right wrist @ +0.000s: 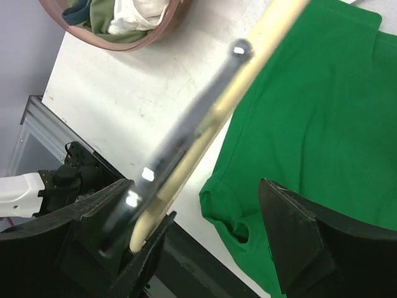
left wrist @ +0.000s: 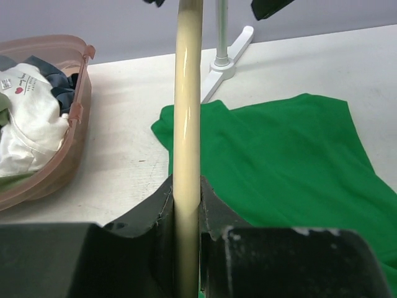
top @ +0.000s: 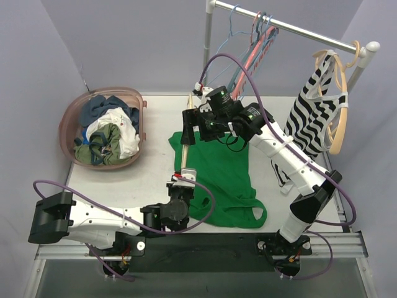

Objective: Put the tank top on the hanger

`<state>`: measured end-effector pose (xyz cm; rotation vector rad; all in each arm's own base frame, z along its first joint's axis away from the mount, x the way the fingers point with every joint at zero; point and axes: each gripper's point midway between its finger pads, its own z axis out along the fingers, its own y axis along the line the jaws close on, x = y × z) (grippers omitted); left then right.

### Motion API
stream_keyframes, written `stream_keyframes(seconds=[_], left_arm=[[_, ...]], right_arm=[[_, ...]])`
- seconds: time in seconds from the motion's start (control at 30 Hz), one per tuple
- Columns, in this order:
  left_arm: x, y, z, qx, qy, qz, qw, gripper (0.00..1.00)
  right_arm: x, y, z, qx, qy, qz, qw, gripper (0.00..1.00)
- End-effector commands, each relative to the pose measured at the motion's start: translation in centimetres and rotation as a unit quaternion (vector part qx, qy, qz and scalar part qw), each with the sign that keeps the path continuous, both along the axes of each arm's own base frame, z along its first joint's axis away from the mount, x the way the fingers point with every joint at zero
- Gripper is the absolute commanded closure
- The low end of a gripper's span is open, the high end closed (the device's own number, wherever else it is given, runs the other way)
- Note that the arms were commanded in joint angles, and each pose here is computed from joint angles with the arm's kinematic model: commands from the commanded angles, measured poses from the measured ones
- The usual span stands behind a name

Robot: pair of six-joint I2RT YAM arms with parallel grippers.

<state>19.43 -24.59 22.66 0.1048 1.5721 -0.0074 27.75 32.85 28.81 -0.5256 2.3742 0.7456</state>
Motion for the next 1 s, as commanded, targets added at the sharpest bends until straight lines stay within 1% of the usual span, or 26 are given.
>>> stream_keyframes(seconds=[0.0, 0.1, 0.2, 0.27, 0.37, 0.43, 0.53, 0.57, 0.63, 0.67, 0.7, 0.77, 0.87, 0.9, 0.93, 0.97], left_arm=[[0.0, -1.1, 2.9, -0.084, -0.009, 0.004, 0.996, 1.0], [0.0, -1.7, 3.2, -0.094, -0.01, 0.007, 0.996, 1.0], [0.1, -2.1, 3.5, -0.107, -0.01, 0.014, 0.994, 1.0], [0.1, -2.3, 3.6, -0.116, -0.01, 0.021, 0.993, 1.0], [0.1, -2.5, 3.8, -0.125, -0.01, 0.029, 0.992, 1.0], [0.1, -2.7, 4.0, -0.126, -0.012, 0.029, 0.991, 1.0], [0.0, -3.1, 4.2, -0.13, -0.014, 0.028, 0.991, 1.0], [0.0, -3.1, 4.4, -0.133, -0.015, 0.026, 0.991, 1.0], [-0.1, -3.2, 4.7, -0.136, -0.016, 0.022, 0.99, 1.0], [-0.2, -3.2, 4.7, -0.136, -0.017, 0.019, 0.99, 1.0], [-0.3, -3.3, 4.9, -0.139, -0.018, 0.013, 0.99, 1.0], [-0.4, -3.4, 5.1, -0.135, -0.021, 0.0, 0.991, 1.0], [-0.6, -3.9, 5.3, -0.125, -0.019, -0.04, 0.991, 0.79], [-0.8, -4.2, 5.3, -0.126, -0.015, -0.06, 0.99, 0.65], [-1.2, -5.2, 5.0, -0.125, 0.004, -0.118, 0.985, 0.58], [-1.4, -5.5, 4.9, -0.129, 0.016, -0.14, 0.982, 0.53]], right_arm=[[0.5, 1.0, 0.9, -0.007, -0.026, -0.025, 0.999, 0.18], [1.0, 1.5, 0.8, -0.017, -0.037, -0.032, 0.999, 0.19], [1.7, 1.6, 1.0, -0.038, -0.066, -0.041, 0.996, 0.2], [1.9, 1.5, 0.9, -0.053, -0.081, -0.044, 0.994, 0.23], [2.0, 1.4, 0.8, -0.074, -0.105, -0.046, 0.991, 0.29], [1.7, 1.7, 0.7, -0.082, -0.115, -0.033, 0.989, 0.35], [1.5, 2.1, 0.5, -0.087, -0.121, -0.017, 0.989, 0.53], [1.4, 2.2, 0.3, -0.09, -0.121, -0.011, 0.988, 0.69], [1.3, 2.4, 0.3, -0.089, -0.122, 0.0, 0.989, 0.85], [1.3, 2.4, 0.2, -0.092, -0.125, 0.005, 0.988, 0.97], [1.3, 2.4, 0.3, -0.093, -0.128, 0.01, 0.987, 1.0], [1.1, 2.2, 0.6, -0.097, -0.137, 0.021, 0.986, 1.0], [0.7, 1.4, 1.2, -0.1, -0.149, 0.033, 0.983, 1.0], [0.6, 1.1, 1.2, -0.104, -0.155, 0.04, 0.982, 1.0], [0.5, 0.8, 1.2, -0.105, -0.156, 0.043, 0.981, 1.0], [0.4, 0.2, 1.3, -0.104, -0.157, 0.045, 0.981, 1.0]])
